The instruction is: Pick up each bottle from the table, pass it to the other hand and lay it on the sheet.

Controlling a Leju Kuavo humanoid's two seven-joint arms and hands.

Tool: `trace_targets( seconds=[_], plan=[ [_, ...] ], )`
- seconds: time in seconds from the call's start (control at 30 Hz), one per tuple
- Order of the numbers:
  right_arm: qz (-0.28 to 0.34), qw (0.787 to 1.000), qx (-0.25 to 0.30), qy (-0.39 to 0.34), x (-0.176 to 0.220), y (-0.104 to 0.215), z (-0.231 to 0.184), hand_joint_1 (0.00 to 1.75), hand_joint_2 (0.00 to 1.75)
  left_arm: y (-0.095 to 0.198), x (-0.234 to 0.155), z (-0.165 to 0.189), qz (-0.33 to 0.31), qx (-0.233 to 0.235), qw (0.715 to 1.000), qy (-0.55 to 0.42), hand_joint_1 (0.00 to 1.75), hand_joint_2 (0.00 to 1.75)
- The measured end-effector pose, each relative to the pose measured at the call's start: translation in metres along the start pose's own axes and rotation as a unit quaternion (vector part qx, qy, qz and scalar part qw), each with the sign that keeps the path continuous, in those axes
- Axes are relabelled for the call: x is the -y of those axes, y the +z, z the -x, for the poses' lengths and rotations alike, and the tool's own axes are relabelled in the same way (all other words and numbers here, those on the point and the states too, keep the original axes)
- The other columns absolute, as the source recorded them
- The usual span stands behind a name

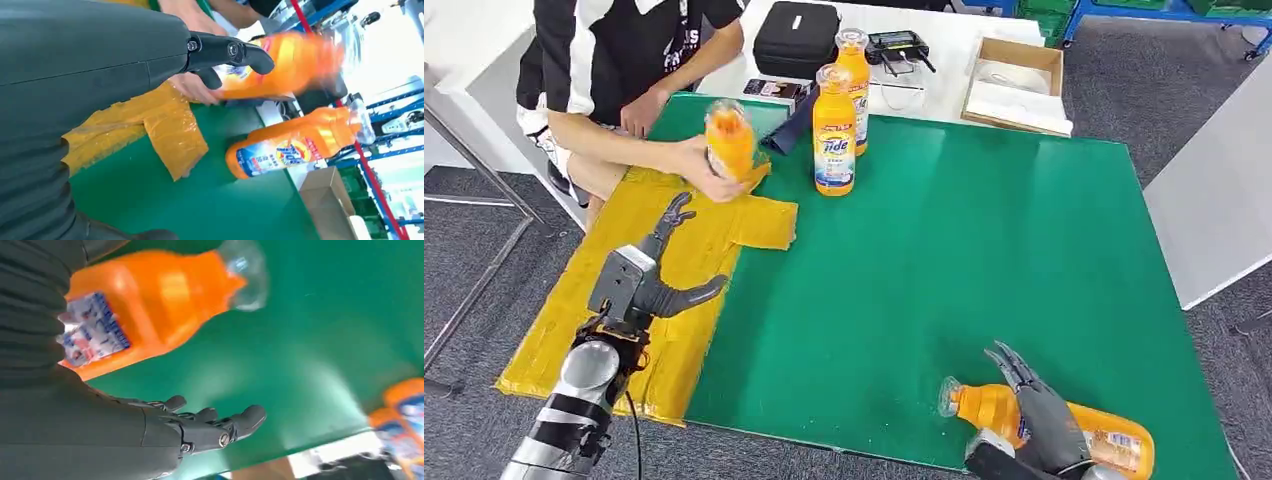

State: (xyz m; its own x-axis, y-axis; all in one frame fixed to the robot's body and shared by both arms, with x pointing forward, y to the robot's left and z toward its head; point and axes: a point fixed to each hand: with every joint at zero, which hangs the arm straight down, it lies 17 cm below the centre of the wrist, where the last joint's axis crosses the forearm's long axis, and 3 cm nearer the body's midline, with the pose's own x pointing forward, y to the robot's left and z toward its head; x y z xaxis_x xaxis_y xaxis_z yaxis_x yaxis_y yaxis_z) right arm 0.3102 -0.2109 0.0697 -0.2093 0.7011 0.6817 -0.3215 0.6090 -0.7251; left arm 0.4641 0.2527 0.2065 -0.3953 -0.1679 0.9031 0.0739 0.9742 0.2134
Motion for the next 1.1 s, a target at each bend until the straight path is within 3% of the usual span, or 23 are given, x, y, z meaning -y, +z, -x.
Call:
trace_targets(
  seconds=[0.23,0.53,0.7,1.1],
  plan=[
    [-0.002,0.999,-0.031,0.037,0.0,0.002,0.01,0.0,1.75,0.0,-0.001,0.005,-0.006,-0.009,1.0,-0.002,0.0,1.75],
    [0.001,0.983,-0.123,0.136,0.008,0.01,0.053,0.0,1.75,0.004,-0.001,0.013,-0.011,-0.028,1.0,0.005,0.0,1.75],
    [0.002,0.98,-0.134,0.148,0.011,0.012,0.059,0.0,1.75,0.006,-0.001,0.016,-0.011,-0.033,0.999,0.006,0.0,1.75],
    [0.015,0.947,-0.249,0.202,0.037,0.038,0.118,0.0,1.75,0.017,-0.001,0.027,-0.011,-0.053,0.999,0.009,0.0,1.75]
  ],
)
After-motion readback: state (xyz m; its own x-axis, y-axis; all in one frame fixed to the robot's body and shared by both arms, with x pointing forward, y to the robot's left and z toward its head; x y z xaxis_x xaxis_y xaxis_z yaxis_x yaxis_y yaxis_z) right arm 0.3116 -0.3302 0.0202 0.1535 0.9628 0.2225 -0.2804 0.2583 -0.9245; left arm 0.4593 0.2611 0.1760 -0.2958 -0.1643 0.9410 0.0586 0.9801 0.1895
